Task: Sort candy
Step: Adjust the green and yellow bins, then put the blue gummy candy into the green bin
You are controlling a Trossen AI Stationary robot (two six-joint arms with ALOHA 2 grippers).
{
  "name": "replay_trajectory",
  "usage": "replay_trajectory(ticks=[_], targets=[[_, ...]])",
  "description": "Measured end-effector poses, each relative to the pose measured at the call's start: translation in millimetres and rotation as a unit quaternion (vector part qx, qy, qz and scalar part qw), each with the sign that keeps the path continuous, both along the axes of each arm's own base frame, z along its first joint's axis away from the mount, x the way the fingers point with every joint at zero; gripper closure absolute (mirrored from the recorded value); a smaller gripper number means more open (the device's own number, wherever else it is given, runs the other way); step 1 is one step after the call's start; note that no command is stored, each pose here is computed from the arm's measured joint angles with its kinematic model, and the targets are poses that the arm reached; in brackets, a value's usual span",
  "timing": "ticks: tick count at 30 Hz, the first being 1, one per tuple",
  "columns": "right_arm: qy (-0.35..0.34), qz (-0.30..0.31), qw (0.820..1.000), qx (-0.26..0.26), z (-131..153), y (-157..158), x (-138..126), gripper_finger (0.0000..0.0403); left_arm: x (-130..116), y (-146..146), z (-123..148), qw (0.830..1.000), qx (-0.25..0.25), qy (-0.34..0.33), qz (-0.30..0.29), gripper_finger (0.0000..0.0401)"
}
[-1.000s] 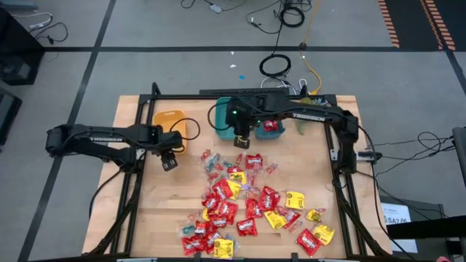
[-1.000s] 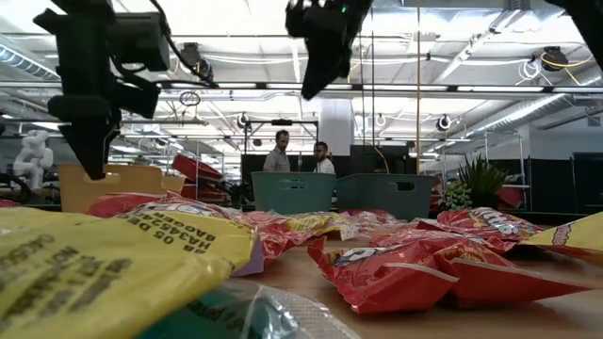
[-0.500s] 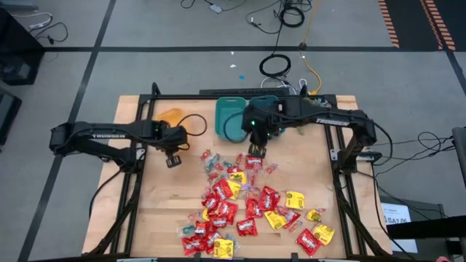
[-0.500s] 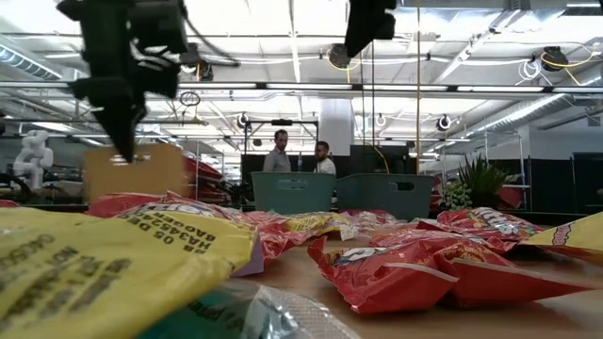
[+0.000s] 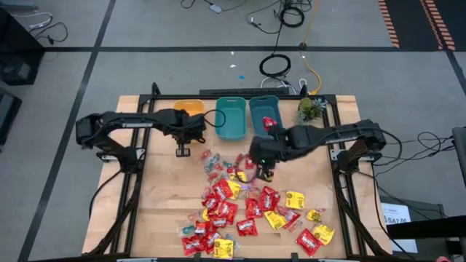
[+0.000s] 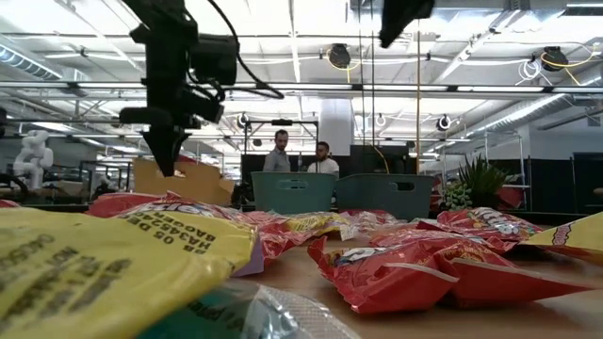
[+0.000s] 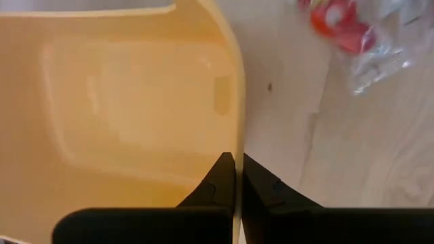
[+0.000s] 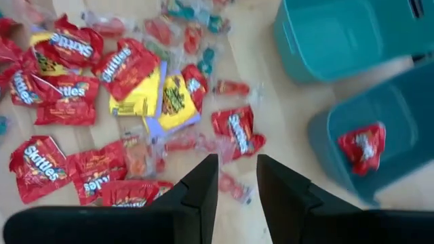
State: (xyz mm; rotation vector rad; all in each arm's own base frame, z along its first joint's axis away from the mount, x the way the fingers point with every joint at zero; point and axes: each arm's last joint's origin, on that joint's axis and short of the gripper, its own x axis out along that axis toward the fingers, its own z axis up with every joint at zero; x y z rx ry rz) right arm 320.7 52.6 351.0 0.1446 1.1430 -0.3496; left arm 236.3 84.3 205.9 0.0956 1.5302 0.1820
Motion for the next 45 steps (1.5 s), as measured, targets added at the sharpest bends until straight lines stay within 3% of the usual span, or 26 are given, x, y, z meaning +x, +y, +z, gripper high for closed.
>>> replay_trajectory(ticks=[11, 19, 25, 34, 45], targets=[[-0.06, -0.072, 0.994, 0.049, -24.4, 22.2, -30.7, 0.031, 6.7, 3.3, -3.5, 1.0, 0.01, -0.016, -0.011, 0.0394], [-0.073, -0.076, 0.993, 0.054, -28.2, 24.0, -27.6, 0.031, 7.0, 2.6, -3.4, 1.0, 0.01, -0.017, -0.009, 0.0376], [-0.073, -0.076, 0.993, 0.056, -28.6, 24.3, -27.1, 0.031, 7.6, -0.3, -2.6, 0.999, -0.035, -0.035, -0.014, 0.0372], [-0.092, -0.089, 0.989, 0.072, -27.1, 25.4, -24.0, 0.031, 7.4, -0.6, -2.7, 0.998, -0.04, -0.035, -0.015, 0.0369], [-0.1, -0.104, 0.986, 0.084, -26.7, 30.9, -24.9, 0.031, 7.5, 0.1, -2.6, 0.999, -0.037, -0.036, -0.014, 0.0303]])
